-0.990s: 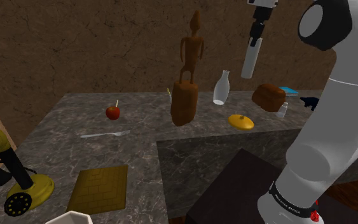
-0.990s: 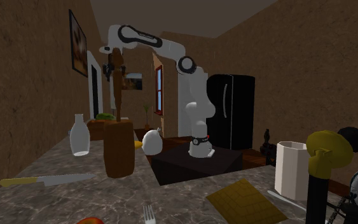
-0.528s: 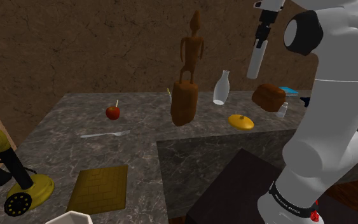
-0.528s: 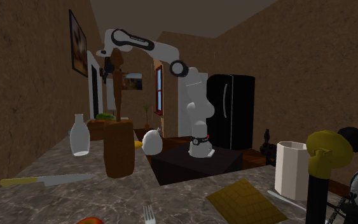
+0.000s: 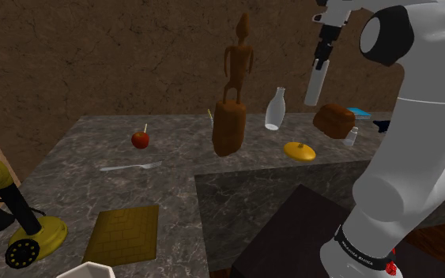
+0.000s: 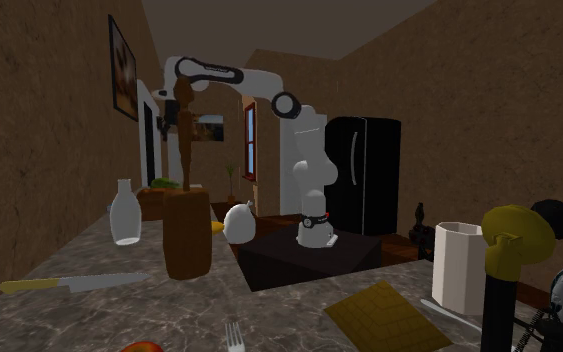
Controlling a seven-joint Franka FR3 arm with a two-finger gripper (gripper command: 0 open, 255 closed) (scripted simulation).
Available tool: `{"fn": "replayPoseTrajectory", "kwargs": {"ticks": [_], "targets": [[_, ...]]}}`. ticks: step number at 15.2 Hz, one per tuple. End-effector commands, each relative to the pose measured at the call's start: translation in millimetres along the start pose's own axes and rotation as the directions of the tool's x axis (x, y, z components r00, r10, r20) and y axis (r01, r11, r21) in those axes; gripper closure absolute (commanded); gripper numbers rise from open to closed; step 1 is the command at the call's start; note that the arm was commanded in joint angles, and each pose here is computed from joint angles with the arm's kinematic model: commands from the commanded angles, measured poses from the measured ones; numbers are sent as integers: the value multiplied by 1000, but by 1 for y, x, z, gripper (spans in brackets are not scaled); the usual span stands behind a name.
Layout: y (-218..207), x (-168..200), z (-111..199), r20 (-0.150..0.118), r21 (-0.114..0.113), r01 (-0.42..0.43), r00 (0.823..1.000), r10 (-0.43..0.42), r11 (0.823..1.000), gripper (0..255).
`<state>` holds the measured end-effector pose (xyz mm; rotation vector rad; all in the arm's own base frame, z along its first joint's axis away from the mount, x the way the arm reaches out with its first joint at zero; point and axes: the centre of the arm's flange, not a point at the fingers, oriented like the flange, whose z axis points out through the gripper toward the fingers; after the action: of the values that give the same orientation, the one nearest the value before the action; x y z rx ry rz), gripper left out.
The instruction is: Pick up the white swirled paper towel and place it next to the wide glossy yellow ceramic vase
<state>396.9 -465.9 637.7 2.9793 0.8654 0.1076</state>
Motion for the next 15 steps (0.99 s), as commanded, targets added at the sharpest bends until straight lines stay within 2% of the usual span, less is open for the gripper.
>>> {"fn": "replayPoseTrajectory", "kwargs": {"ticks": [1, 15], "targets": [[-1, -1, 11, 0, -1, 0, 1000, 0, 1000, 255], [-5, -5, 84, 0, -1, 0, 1000, 0, 1000, 255]]}}
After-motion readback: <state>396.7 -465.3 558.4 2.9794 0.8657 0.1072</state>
